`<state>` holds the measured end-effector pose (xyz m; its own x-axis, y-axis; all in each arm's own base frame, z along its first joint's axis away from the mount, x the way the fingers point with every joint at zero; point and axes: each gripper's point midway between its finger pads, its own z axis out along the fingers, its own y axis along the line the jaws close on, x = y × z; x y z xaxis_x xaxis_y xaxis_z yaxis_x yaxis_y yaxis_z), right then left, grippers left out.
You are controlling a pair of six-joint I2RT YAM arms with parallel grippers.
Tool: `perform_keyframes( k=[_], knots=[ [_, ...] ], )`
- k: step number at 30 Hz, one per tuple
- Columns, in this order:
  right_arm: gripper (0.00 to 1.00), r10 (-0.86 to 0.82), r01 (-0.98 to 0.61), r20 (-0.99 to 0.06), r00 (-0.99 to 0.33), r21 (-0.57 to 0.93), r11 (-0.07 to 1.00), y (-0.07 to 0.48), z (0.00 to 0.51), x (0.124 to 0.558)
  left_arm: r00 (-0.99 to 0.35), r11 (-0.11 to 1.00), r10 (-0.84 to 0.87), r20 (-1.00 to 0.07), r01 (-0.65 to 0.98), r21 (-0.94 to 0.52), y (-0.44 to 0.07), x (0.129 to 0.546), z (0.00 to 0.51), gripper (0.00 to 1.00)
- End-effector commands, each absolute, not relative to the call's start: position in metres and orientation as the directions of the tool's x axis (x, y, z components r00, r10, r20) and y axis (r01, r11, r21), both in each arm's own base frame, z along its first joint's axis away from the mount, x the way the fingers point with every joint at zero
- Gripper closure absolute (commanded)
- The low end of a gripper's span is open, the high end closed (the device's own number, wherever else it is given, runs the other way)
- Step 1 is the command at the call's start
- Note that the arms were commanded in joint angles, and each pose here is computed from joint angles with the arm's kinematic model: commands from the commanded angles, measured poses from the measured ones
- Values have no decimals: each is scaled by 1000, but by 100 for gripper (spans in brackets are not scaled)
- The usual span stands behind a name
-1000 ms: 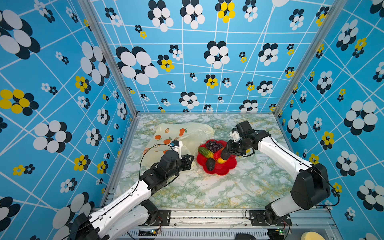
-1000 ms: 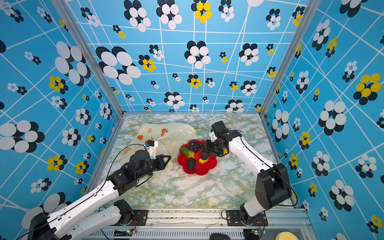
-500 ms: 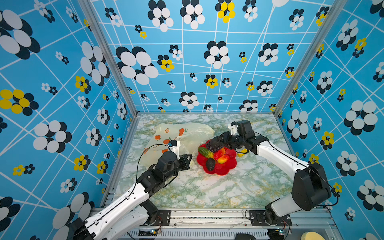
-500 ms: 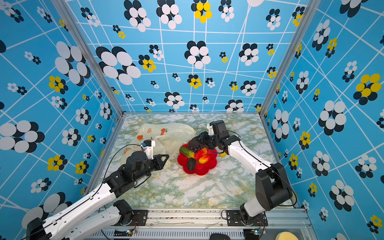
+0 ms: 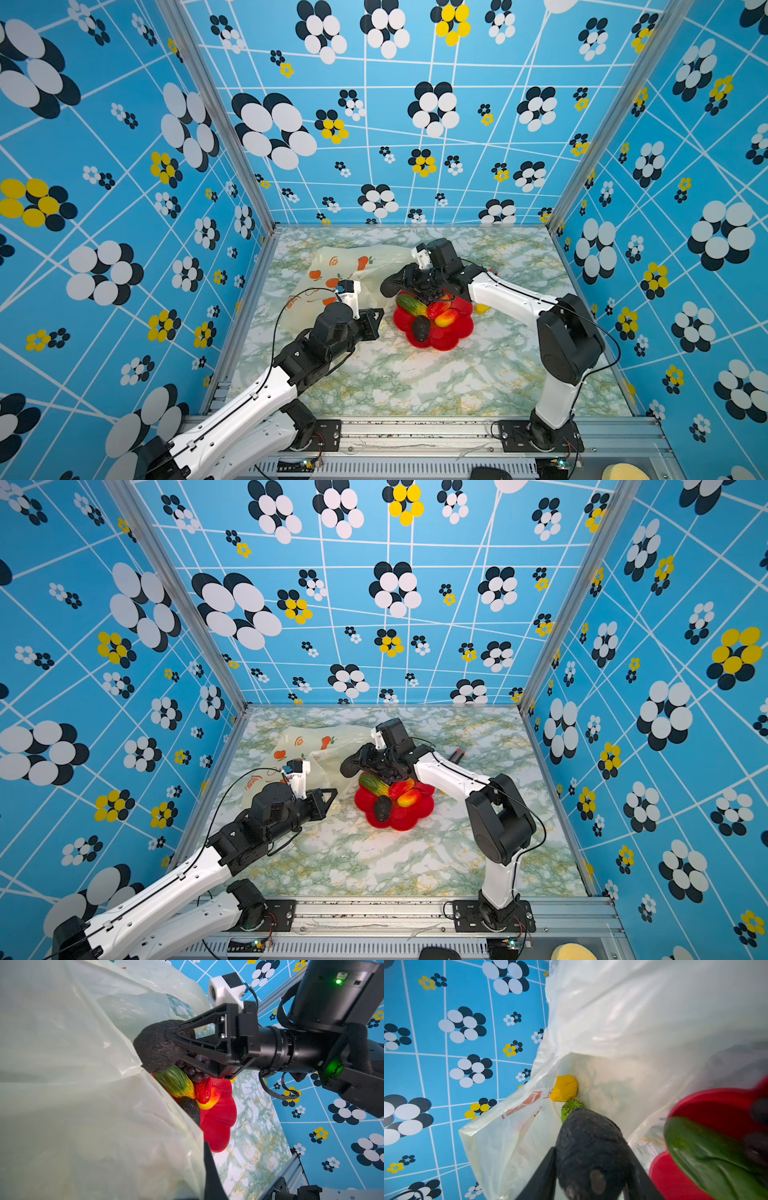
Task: Place the fruits into the plastic bag
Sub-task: 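Carry the avocado with the right gripper into the bag mouth held by the left gripper, then open the right gripper inside the bag and withdraw it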
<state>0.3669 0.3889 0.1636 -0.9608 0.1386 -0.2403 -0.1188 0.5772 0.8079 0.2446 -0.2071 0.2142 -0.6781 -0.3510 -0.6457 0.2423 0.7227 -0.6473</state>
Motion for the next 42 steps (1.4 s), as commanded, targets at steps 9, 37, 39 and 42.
perform_keyframes(
  k=[9, 37, 39, 42],
  knots=[
    [55, -42, -134, -128, -991, 887, 443, 483, 160, 337, -677, 718, -319, -663, 284, -636, -214, 244, 213, 100],
    [32, -161, -191, -129, -978, 862, 470, 487, 148, 314, -689, 724, -339, -641, 245, -645, -207, 240, 202, 100],
    [33, -145, -224, -174, -974, 841, 493, 474, 157, 318, -688, 732, -335, -644, 240, -637, -205, 240, 200, 100],
    [32, -119, -257, -230, -966, 801, 540, 451, 162, 328, -670, 758, -312, -674, 252, -602, -201, 241, 199, 100]
  ],
)
